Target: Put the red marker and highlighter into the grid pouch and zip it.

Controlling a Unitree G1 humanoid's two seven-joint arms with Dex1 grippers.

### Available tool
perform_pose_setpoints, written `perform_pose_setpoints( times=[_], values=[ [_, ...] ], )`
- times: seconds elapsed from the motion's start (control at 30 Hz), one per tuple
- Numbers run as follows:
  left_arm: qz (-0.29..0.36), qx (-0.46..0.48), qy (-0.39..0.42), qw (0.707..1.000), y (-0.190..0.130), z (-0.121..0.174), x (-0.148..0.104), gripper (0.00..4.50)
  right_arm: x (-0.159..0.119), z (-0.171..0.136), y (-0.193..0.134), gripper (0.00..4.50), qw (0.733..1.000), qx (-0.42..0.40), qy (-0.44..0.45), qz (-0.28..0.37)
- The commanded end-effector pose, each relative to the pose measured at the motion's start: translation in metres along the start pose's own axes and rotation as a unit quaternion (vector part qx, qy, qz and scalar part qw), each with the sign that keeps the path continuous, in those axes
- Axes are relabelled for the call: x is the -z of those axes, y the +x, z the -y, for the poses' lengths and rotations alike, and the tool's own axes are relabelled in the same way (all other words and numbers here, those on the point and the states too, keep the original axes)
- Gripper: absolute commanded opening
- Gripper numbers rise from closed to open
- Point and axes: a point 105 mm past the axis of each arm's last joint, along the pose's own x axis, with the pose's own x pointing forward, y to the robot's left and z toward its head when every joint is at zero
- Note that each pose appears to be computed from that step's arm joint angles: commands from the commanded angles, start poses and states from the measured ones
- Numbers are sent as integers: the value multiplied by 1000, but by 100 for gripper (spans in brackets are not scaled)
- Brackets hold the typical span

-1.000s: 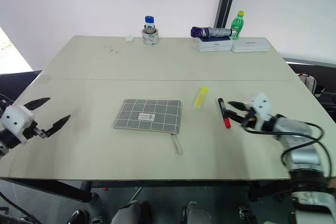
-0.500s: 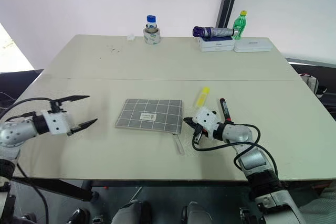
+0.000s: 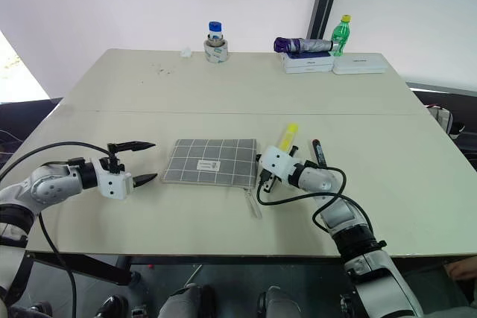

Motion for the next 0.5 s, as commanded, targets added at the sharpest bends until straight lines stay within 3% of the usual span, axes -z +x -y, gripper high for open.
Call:
perform_pose_setpoints(
  times=[0.03, 0.5],
  values=[
    [-2, 30, 14, 999, 5, 15, 1, 450, -14, 4, 10, 5, 999, 8, -30, 20],
    [4, 39, 25, 999, 3, 31, 1, 450, -19, 3, 23, 5, 998, 8, -49, 33]
  ],
)
